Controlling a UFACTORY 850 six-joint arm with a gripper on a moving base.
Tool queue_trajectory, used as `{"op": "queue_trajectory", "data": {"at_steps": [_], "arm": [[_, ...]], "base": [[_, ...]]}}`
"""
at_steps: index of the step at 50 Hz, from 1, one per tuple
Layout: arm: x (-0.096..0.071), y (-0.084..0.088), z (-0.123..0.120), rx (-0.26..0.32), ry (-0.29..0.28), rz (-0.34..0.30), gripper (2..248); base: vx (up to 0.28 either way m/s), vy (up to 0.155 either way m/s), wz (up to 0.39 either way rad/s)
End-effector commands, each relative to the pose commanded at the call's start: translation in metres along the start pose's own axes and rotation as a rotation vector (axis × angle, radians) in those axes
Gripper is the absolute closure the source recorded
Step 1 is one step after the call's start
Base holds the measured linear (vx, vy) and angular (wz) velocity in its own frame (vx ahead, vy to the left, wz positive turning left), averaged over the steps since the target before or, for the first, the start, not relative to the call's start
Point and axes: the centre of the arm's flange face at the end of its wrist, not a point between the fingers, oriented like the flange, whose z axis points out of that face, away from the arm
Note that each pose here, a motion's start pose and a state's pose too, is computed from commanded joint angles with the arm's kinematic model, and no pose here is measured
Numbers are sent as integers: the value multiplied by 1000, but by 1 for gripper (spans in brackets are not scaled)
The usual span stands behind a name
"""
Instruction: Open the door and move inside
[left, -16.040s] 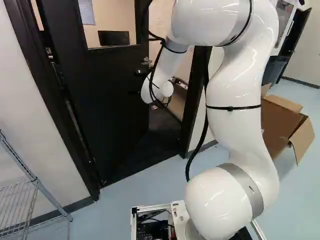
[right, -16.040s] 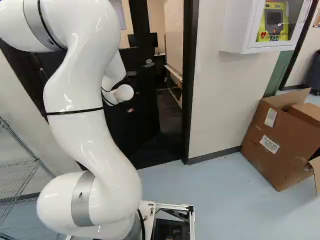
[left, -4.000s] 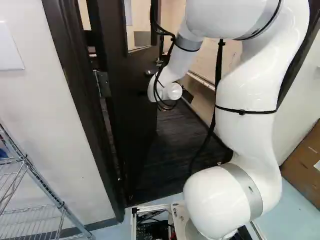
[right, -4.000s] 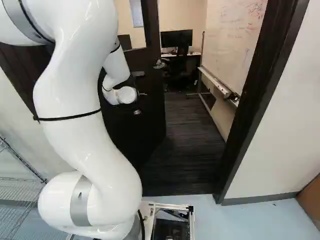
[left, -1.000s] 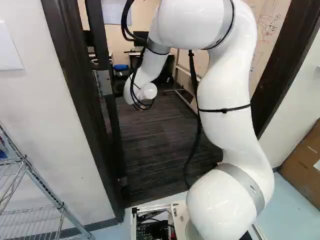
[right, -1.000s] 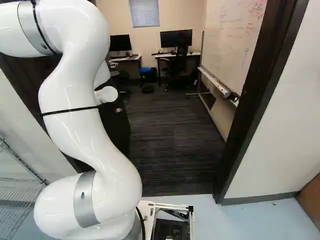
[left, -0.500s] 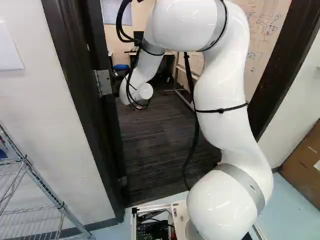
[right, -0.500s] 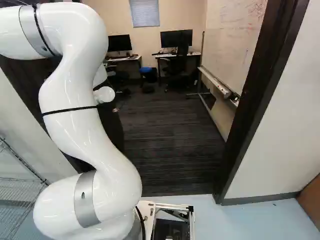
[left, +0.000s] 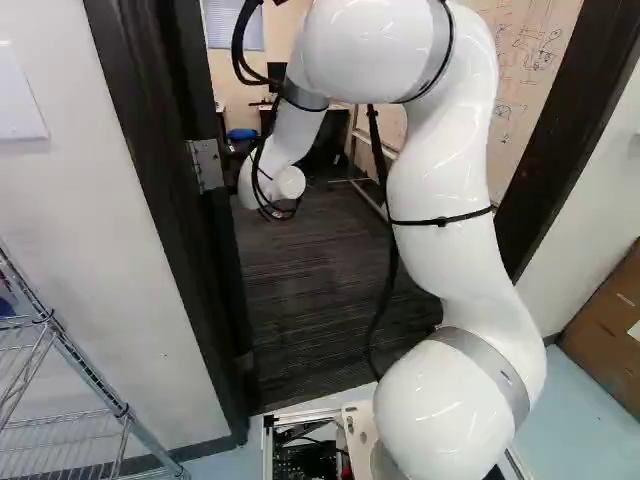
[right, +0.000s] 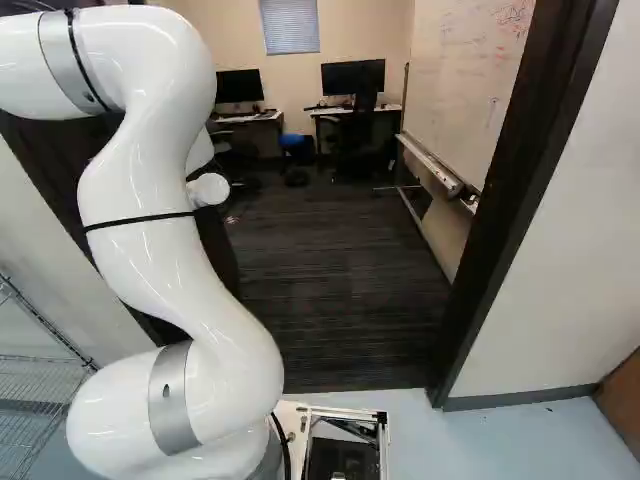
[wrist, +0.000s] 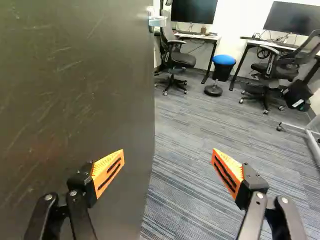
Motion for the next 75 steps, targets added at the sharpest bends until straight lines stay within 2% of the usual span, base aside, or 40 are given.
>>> {"op": "queue_trajectory", "data": {"at_steps": [31, 75], "arm": [[-10, 40, -31, -70, -18, 31, 3], [-26, 98, -79, -234, -32, 146, 3]], "base": [[0, 0, 0], [0, 0, 0]]}}
